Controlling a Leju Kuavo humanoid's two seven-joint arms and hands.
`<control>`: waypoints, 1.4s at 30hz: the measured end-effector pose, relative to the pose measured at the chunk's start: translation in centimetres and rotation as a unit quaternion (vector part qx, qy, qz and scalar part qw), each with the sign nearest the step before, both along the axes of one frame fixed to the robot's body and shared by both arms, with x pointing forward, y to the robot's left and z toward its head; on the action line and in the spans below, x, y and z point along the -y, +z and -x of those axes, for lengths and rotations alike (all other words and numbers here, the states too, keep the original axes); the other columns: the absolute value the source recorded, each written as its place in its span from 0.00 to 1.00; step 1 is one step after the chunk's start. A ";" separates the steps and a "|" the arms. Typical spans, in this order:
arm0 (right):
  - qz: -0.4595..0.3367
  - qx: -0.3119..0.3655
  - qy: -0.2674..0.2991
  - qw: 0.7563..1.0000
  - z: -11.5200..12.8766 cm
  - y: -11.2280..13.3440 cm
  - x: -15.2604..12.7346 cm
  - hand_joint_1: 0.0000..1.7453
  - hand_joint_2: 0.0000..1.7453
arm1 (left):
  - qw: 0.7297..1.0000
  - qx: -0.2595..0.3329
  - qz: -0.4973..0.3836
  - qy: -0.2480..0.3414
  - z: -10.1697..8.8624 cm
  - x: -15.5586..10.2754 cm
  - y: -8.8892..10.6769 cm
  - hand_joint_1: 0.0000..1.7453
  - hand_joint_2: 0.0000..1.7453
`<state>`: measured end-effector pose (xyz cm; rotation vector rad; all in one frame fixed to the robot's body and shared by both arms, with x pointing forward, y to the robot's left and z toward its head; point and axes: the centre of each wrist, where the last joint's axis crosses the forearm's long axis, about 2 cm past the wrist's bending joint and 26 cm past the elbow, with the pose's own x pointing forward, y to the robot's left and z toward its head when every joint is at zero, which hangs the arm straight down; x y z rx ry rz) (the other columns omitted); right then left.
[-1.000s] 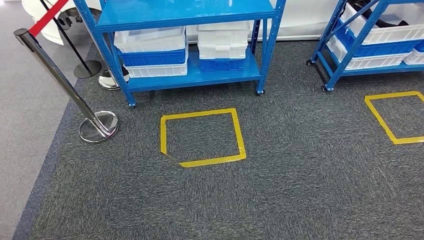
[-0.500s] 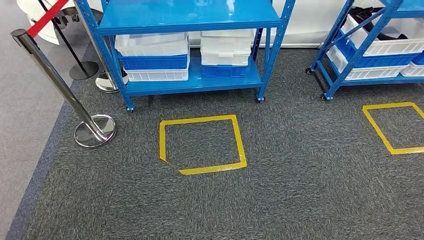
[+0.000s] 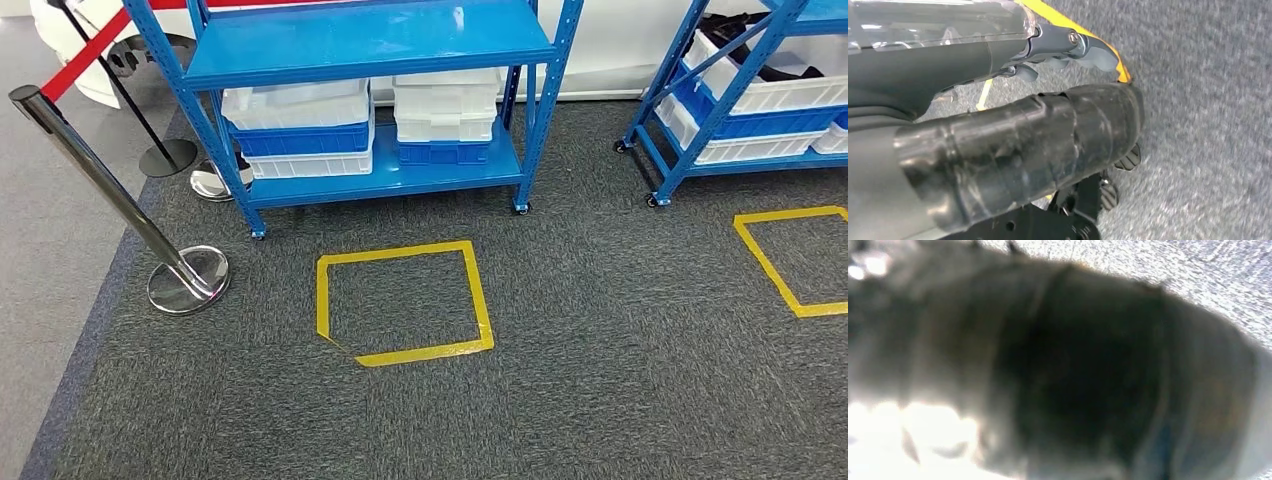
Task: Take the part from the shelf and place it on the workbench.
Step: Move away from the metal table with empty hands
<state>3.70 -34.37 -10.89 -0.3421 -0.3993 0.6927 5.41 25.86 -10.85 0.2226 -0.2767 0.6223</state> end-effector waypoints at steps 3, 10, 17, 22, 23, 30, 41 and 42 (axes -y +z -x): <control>-0.004 -0.004 0.001 1.000 0.1 0.0 -0.3 0.00 0.00 | 1.000 -0.002 -0.001 0.000 0.1 0.0 0.0 0.00 0.00; -0.010 -0.007 0.005 1.000 -0.1 -0.1 -0.9 0.00 0.00 | 1.000 -0.008 -0.007 0.002 0.5 -0.4 -0.1 0.00 0.00; -0.012 -0.013 0.004 1.000 -0.1 -0.1 -1.2 0.00 0.00 | 1.000 -0.005 -0.009 0.004 0.5 -0.4 -0.1 0.00 0.00; -0.012 -0.020 0.009 1.000 0.3 -0.2 -1.3 0.00 0.00 | 1.000 -0.005 -0.009 0.004 0.6 -0.3 -0.1 0.00 0.00; -0.012 -0.020 0.010 1.000 0.3 -0.2 -1.3 0.00 0.00 | 1.000 -0.004 -0.008 0.004 0.6 -0.2 -0.1 0.00 0.00; -0.011 -0.029 0.012 0.999 0.4 -0.2 -1.4 0.00 0.00 | 1.000 0.007 0.004 0.007 0.1 0.0 0.0 0.00 0.00; -0.009 -0.035 0.012 0.999 0.1 -0.2 -1.7 0.00 0.75 | 1.000 0.004 0.017 0.003 0.5 0.0 -0.1 0.00 0.00; -0.008 -0.036 0.011 0.999 0.2 -0.2 -1.7 0.00 1.00 | 1.000 0.003 0.017 0.003 0.5 0.0 -0.1 0.00 0.00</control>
